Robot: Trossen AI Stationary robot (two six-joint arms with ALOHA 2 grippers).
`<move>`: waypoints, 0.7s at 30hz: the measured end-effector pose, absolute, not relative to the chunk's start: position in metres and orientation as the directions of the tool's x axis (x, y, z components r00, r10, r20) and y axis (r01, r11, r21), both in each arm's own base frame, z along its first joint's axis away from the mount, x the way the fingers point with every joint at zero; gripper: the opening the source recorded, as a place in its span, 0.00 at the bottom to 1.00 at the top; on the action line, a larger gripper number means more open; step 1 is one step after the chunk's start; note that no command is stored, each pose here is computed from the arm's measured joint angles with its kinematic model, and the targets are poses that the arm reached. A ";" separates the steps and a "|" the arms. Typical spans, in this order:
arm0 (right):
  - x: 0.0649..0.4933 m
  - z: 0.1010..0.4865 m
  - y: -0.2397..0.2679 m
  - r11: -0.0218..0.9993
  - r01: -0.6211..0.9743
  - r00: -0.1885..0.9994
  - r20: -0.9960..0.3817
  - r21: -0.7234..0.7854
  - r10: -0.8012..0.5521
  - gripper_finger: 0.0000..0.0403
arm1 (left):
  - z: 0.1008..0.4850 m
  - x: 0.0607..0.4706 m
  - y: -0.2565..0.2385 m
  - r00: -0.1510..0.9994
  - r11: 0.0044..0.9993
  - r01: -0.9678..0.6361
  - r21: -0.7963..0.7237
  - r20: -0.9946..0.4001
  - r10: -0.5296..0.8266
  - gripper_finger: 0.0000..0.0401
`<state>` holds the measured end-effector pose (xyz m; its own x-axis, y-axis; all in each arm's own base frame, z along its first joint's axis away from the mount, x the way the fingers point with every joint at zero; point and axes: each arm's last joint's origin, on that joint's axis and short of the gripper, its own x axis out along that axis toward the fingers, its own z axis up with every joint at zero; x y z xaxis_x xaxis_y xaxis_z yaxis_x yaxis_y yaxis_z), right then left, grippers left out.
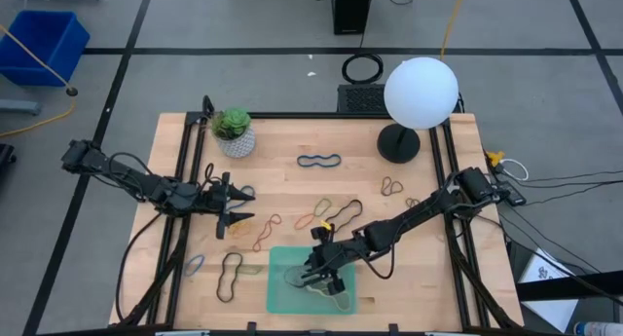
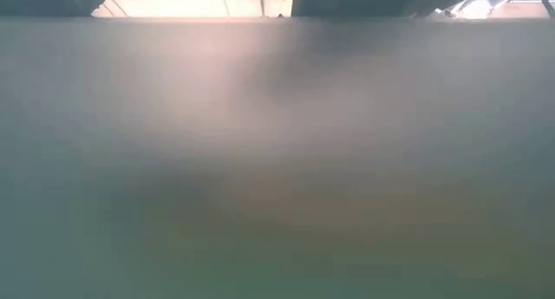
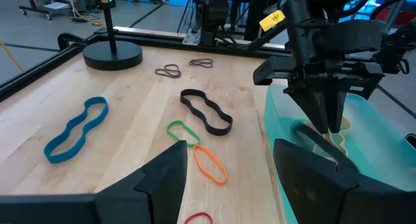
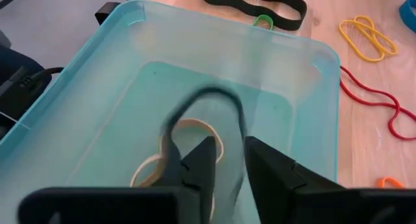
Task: Pick and place rubber bands into bin
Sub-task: Put the top large blue rubberband into the green bin
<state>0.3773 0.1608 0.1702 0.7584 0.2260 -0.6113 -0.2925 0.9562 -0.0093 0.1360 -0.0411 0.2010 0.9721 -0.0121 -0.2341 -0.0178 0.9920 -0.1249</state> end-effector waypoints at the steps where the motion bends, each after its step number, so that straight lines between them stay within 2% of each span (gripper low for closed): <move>1: 0.377 0.170 0.161 0.957 -0.290 0.758 -0.611 -0.006 0.226 0.23 | 0.201 0.136 -0.041 0.972 0.992 -0.018 -0.125 -0.234 -0.012 0.59; 9: 0.372 0.183 0.158 0.958 -0.288 0.756 -0.616 -0.012 0.219 0.34 | 0.201 0.136 -0.041 0.972 0.989 -0.022 -0.143 -0.234 -0.012 0.59; 18: 0.331 0.246 0.144 0.947 -0.317 0.732 -0.647 -0.051 0.211 0.35 | 0.201 0.136 -0.041 0.973 0.988 -0.025 -0.156 -0.232 -0.012 0.59; 21: 0.312 0.256 0.143 0.947 -0.311 0.754 -0.626 -0.077 0.197 0.35 | 0.201 0.136 -0.041 0.973 0.987 -0.025 -0.156 -0.230 -0.012 0.59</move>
